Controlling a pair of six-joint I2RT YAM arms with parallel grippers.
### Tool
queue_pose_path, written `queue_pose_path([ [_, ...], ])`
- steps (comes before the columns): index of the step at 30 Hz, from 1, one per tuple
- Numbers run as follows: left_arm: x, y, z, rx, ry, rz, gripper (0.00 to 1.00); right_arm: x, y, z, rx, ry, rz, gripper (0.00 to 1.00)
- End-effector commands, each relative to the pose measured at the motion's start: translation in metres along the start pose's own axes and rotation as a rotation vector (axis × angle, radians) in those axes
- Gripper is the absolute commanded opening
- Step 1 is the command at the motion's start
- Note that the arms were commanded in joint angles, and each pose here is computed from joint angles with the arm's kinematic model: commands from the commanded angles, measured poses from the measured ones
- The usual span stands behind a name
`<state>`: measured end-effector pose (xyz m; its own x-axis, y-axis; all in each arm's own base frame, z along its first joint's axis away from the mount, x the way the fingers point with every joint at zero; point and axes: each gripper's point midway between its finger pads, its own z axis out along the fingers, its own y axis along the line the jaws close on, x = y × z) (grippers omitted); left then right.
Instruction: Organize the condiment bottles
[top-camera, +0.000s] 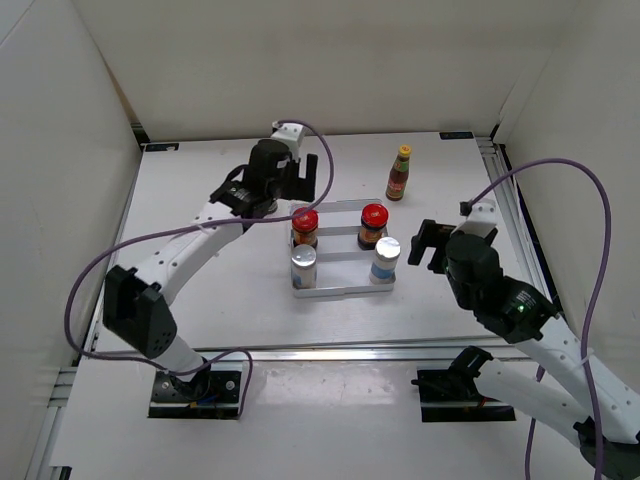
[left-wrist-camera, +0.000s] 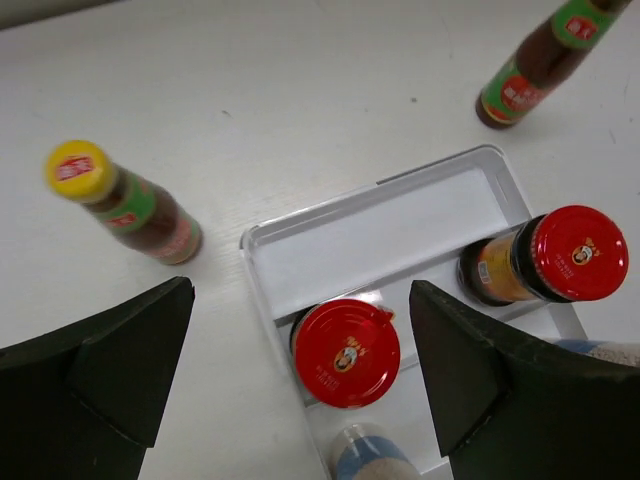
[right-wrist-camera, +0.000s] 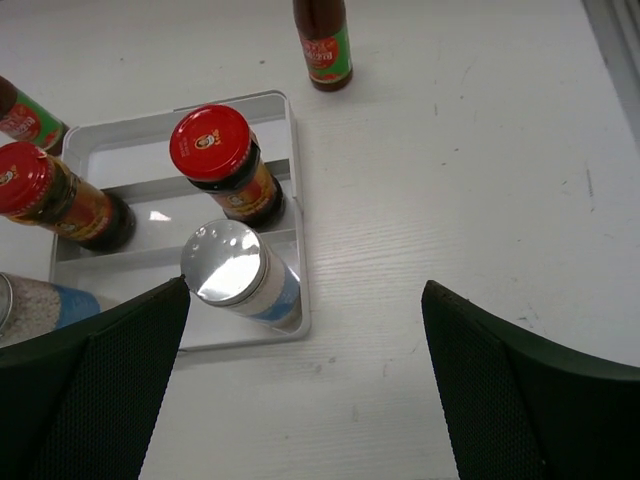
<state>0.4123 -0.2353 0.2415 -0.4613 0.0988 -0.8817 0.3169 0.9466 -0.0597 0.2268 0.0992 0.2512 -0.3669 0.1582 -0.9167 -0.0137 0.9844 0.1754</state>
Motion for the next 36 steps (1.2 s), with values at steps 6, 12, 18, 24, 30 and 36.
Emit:
queue_pose_path([
  [6,-0.054,0.093,-0.124,-0.247,-0.246,-0.047,1.00,-0.085,0.018,0.007,0.072,-0.081,-0.271,1.00],
  [12,-0.001,0.142,-0.158,-0.472,-0.206,0.037,1.00,-0.122,0.044,0.076,0.025,0.028,-0.274,1.00],
  [18,0.060,0.153,-0.161,-0.502,-0.223,-0.029,1.00,-0.158,0.046,0.157,-0.104,0.095,-0.115,1.00],
  [24,0.075,0.156,-0.176,-0.518,-0.335,-0.075,1.00,-0.168,0.055,0.225,-0.150,0.116,-0.162,1.00],
  [30,0.071,0.145,-0.176,-0.460,-0.395,-0.054,1.00,-0.125,0.052,0.287,-0.091,0.230,-0.221,1.00],
  [36,0.069,0.139,-0.180,-0.435,-0.430,-0.062,1.00,-0.083,0.036,0.317,-0.016,0.320,-0.234,1.00],
])
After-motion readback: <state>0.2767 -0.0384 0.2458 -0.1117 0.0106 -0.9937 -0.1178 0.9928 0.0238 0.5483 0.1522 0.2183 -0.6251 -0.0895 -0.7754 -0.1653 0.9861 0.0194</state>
